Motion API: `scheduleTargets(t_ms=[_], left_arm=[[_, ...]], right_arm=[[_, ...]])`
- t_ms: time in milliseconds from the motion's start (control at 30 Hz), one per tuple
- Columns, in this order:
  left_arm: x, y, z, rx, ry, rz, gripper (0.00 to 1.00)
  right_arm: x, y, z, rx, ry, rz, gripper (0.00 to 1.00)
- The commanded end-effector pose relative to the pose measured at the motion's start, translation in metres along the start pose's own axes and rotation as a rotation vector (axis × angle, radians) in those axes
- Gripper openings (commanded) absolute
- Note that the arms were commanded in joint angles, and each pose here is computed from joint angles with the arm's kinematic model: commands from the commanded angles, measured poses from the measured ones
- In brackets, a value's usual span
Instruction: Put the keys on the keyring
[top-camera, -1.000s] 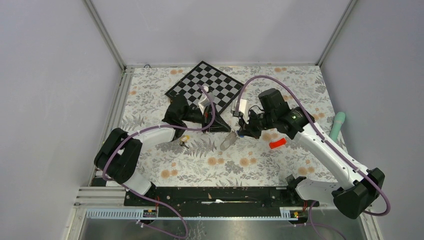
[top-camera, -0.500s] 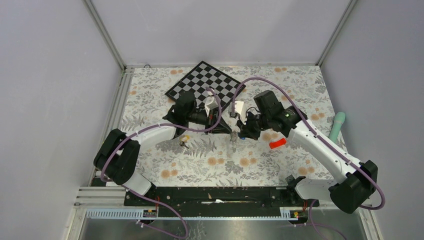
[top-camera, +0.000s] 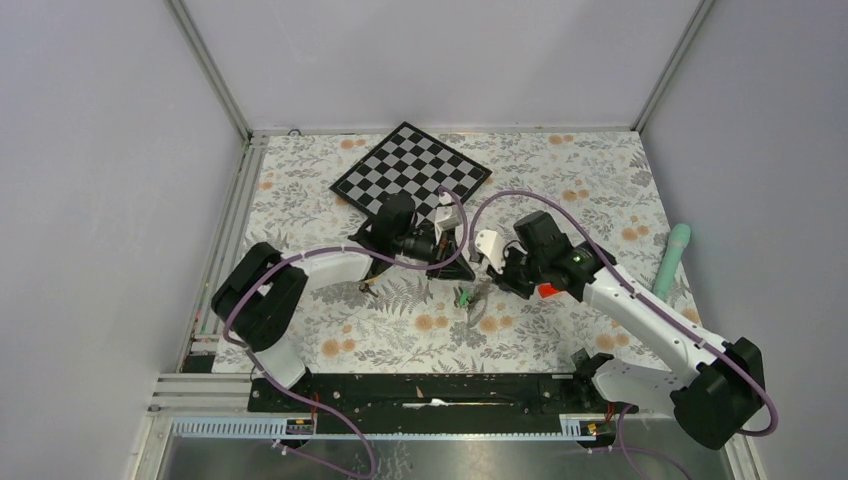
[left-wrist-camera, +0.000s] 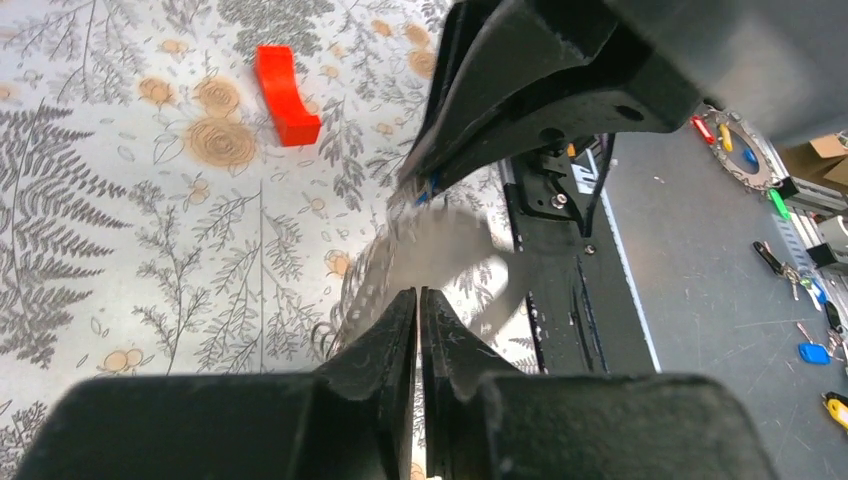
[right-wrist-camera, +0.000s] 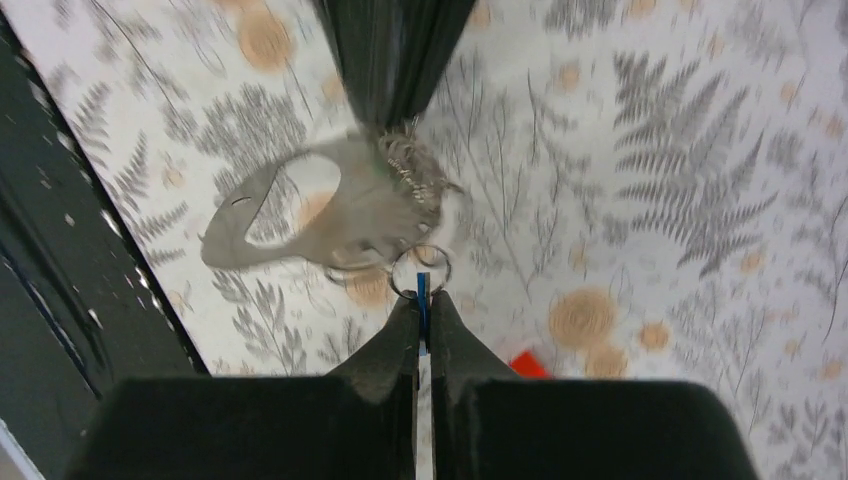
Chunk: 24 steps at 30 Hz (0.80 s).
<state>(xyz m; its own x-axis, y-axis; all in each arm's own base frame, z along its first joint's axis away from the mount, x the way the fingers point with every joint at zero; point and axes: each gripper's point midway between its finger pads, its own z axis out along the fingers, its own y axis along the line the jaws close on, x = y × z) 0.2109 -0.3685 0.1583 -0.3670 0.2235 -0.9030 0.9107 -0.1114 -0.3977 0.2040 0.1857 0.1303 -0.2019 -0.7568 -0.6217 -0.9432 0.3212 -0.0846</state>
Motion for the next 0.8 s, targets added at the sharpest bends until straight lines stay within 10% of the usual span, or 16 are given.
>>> scheduleTargets(t_ms=[0,267,767], left_arm=[[-0.012,0.018,0.005,-0.045,-0.023,0.007,0.13],[-0.003,0.031,0.011,-0.068,-0.014,-0.057,0.42],[-0.016,0.037,-0.019,-0.224,0.036,0.065,0.66]], right_arm=[[0.053,-0.003,-0.012,0.085,0.188,-0.004,0.0],[0.089,-0.005,-0.011,0.122,0.306,-0.028,0.0],[0.146,-0.011,-0.001,0.116,0.58,-0.081,0.07]])
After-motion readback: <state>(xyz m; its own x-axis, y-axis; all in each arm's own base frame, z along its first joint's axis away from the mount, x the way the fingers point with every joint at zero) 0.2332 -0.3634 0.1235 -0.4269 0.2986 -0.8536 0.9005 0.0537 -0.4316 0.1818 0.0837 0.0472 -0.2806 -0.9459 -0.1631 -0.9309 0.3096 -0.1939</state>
